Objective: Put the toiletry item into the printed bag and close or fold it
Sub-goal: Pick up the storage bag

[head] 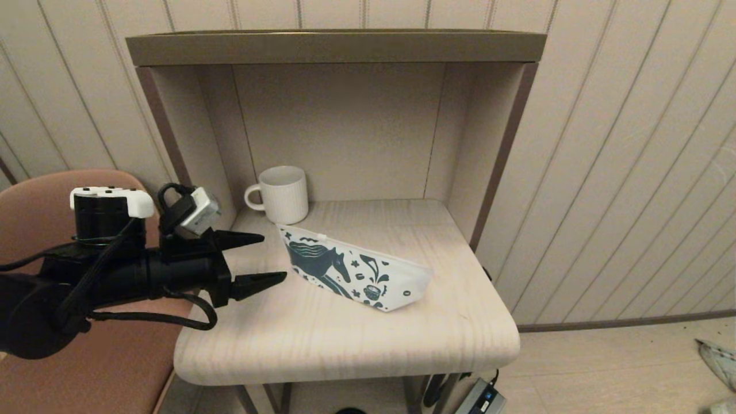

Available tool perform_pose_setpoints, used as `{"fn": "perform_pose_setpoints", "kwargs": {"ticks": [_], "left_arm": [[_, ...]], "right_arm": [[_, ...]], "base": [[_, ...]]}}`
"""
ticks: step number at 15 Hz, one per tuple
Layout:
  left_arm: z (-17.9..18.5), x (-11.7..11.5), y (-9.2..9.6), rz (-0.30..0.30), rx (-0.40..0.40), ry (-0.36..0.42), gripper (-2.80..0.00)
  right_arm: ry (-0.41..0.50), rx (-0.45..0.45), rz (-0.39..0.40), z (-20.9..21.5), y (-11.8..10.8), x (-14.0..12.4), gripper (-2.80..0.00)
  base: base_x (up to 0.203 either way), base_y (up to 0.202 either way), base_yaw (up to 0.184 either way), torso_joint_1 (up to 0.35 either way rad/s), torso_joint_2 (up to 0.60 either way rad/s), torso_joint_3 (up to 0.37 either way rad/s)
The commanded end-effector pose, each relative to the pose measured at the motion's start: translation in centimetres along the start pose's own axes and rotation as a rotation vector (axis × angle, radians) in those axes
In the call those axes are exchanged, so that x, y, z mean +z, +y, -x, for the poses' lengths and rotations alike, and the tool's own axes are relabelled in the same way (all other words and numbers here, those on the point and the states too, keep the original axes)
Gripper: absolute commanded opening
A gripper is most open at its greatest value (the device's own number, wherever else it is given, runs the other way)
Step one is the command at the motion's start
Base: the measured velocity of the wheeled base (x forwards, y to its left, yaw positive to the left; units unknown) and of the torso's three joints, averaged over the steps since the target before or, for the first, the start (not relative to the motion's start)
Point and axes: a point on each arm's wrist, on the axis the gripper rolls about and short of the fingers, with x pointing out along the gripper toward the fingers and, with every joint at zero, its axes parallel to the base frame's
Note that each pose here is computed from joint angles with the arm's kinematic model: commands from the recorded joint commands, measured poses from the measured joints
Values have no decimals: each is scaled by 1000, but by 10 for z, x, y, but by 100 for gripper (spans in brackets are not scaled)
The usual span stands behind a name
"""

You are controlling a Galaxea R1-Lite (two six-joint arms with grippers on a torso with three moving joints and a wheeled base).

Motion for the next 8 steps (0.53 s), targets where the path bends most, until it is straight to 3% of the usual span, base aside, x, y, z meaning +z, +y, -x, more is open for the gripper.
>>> {"fn": "perform_pose_setpoints", "kwargs": {"ticks": [1, 8], "left_arm": [[-4, -3, 2, 3, -84, -24, 0], [-22, -1, 19, 1, -125, -45, 0]], "right_arm": [[0, 0, 0, 0, 0, 0, -280], [0, 0, 0, 0, 0, 0, -280]], "base": [[0, 0, 0, 0, 0, 0], [0, 0, 0, 0, 0, 0]]}}
